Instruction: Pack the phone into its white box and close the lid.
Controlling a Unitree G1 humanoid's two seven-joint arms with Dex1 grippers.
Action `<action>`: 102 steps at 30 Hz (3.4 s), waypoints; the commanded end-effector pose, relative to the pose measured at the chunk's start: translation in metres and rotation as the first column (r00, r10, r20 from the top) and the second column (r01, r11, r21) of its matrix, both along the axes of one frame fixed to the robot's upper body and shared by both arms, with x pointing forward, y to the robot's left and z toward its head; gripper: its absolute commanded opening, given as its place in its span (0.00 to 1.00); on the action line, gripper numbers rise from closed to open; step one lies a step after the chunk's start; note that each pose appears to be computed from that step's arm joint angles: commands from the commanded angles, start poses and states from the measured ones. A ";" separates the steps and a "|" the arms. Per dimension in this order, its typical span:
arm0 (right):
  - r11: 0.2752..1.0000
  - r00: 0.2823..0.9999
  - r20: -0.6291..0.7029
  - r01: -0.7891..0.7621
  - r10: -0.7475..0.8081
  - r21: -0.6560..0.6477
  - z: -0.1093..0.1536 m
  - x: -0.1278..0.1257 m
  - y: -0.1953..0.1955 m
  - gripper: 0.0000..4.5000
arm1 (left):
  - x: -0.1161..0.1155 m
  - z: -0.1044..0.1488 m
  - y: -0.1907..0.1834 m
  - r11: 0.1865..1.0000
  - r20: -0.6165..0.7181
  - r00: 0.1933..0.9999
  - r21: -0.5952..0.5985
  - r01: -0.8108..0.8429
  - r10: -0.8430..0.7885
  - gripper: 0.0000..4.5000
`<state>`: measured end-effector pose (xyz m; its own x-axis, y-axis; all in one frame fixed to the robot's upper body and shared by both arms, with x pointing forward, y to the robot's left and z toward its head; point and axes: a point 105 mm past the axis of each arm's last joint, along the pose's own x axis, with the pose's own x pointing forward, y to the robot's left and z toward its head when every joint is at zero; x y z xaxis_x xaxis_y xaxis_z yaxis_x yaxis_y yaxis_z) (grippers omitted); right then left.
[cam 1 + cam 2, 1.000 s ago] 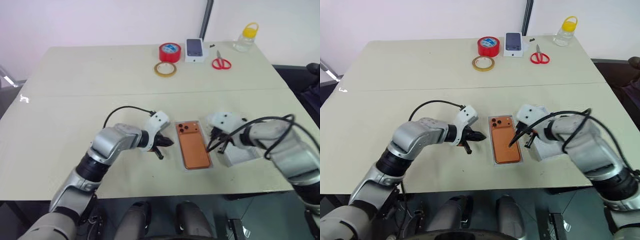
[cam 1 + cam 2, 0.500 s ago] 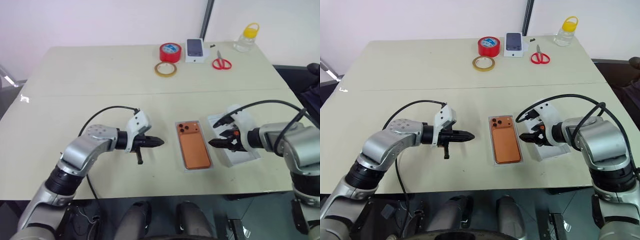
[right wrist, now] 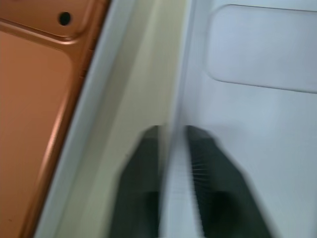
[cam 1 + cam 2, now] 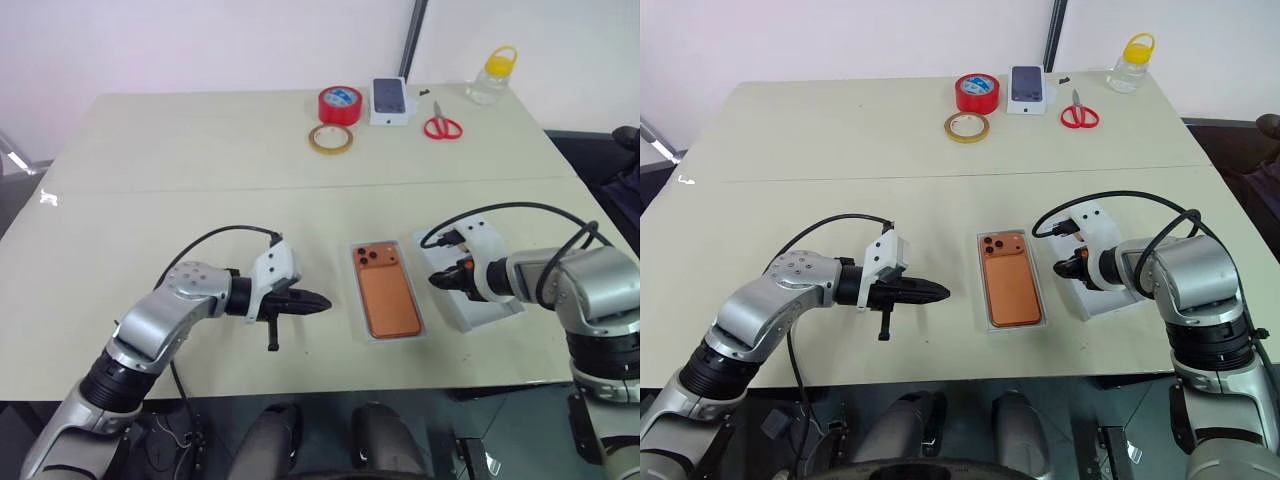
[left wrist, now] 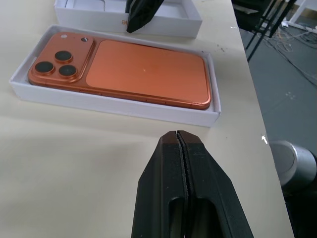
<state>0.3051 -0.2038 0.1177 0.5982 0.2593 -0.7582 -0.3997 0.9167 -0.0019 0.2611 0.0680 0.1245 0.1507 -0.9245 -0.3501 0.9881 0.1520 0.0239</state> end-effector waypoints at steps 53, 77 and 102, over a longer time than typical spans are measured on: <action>0.986 0.970 0.242 -0.037 -0.003 0.161 0.078 0.015 0.030 0.48 | 0.033 0.002 -0.043 0.994 0.012 0.996 -0.074 -0.086 0.087 0.00; 0.877 0.850 0.245 -0.410 0.467 -0.250 0.034 -0.008 0.059 0.01 | 0.073 -0.017 -0.007 0.957 0.080 0.958 0.071 -0.280 0.274 0.00; 0.861 0.844 0.204 -0.448 0.496 -0.242 0.029 -0.020 0.053 0.01 | 0.026 -0.003 -0.054 1.000 0.009 1.000 -0.002 -0.025 0.025 0.00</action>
<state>0.2876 -0.1624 0.1378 0.6120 0.3817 -0.6926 -0.7228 0.6254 -0.2940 0.2939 0.0270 0.1057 0.2041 -0.8922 -0.4030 0.9749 0.2228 0.0006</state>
